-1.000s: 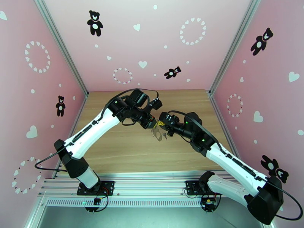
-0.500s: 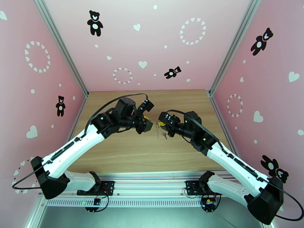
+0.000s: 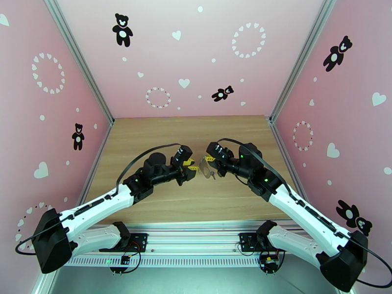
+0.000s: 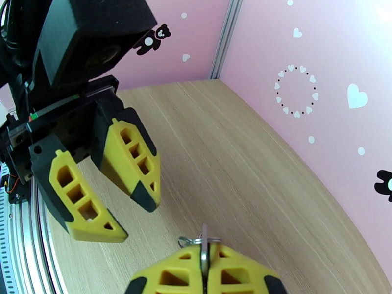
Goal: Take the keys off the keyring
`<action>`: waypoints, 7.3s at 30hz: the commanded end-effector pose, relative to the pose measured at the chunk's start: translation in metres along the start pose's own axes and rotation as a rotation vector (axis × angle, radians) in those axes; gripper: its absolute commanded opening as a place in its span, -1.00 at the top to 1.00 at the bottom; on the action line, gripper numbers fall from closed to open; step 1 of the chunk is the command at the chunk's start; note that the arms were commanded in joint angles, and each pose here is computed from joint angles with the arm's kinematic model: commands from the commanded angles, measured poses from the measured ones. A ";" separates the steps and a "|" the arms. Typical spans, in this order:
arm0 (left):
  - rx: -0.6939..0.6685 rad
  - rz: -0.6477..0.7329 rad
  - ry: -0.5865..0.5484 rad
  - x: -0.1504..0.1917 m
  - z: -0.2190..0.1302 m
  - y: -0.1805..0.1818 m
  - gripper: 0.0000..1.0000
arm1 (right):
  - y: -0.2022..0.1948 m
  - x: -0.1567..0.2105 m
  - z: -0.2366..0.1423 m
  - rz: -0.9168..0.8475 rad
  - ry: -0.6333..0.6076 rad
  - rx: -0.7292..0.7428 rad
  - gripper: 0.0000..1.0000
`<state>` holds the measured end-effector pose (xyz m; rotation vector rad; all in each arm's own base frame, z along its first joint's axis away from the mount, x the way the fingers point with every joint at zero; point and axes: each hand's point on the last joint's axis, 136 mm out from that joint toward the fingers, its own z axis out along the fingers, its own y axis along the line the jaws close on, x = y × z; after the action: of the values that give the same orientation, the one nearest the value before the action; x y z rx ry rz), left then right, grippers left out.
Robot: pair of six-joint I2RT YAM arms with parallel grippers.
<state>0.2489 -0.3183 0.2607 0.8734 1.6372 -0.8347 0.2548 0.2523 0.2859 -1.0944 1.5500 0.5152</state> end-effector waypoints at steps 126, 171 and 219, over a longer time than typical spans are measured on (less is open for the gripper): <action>0.183 0.039 -0.140 -0.024 0.023 -0.017 0.25 | 0.012 -0.029 -0.021 0.154 0.200 -0.161 0.99; 0.242 0.101 -0.234 -0.036 0.033 -0.023 0.61 | 0.006 -0.030 -0.028 0.114 0.151 -0.199 0.99; 0.186 0.358 -0.303 -0.064 0.018 -0.045 1.00 | -0.015 -0.058 -0.040 0.854 0.022 -0.381 -0.47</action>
<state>0.2428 -0.3662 0.3058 1.0373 1.1856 -0.7824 0.2478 0.2287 0.3435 -0.6445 2.0220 1.3210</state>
